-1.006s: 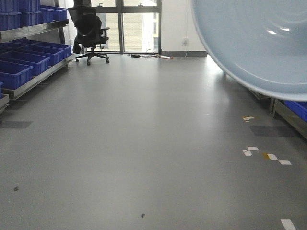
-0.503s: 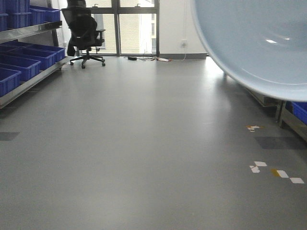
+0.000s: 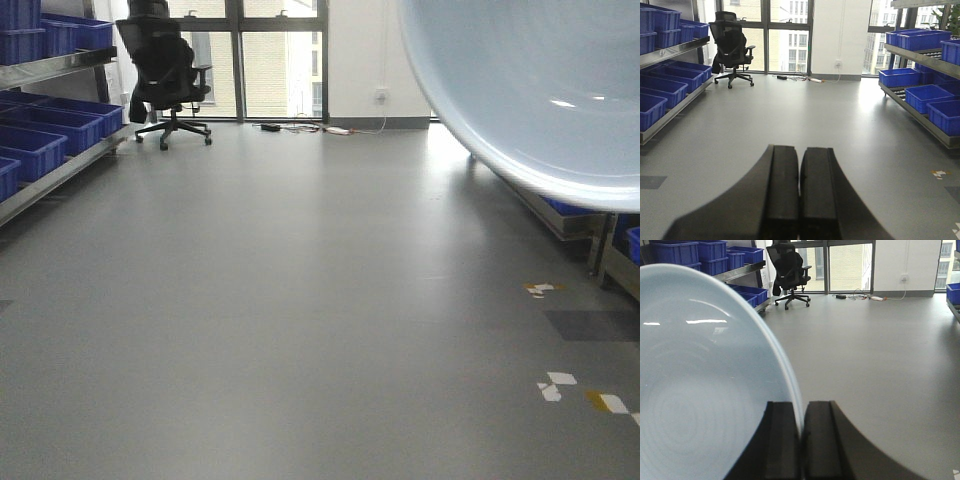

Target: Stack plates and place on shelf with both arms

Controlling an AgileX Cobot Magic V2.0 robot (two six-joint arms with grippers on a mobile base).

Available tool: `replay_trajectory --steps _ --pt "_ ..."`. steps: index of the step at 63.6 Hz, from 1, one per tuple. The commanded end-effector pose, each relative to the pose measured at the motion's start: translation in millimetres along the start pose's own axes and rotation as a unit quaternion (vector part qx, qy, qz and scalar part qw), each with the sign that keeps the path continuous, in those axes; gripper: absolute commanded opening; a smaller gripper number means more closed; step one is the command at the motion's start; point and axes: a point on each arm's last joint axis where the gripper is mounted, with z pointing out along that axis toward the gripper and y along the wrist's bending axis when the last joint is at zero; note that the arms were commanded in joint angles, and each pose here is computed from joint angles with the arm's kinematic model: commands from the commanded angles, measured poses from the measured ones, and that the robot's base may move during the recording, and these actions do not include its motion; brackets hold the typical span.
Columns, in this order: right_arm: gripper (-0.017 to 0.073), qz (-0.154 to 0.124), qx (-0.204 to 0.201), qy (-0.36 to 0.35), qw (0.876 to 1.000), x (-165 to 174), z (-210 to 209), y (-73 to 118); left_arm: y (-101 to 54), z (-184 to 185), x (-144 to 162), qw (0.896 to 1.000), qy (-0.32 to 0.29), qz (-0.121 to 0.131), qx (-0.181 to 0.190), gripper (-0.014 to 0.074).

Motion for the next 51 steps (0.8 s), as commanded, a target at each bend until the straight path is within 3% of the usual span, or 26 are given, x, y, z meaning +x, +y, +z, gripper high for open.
replay_trajectory --steps 1,51 --pt "0.0049 -0.002 0.001 -0.070 0.998 -21.4 -1.1 0.8 1.7 -0.8 -19.1 0.998 -0.057 -0.007 -0.009 0.0081" --pt "0.0049 -0.002 0.001 -0.070 0.998 -21.4 -1.1 0.8 1.7 -0.8 -19.1 0.998 -0.057 -0.007 -0.009 0.0081"
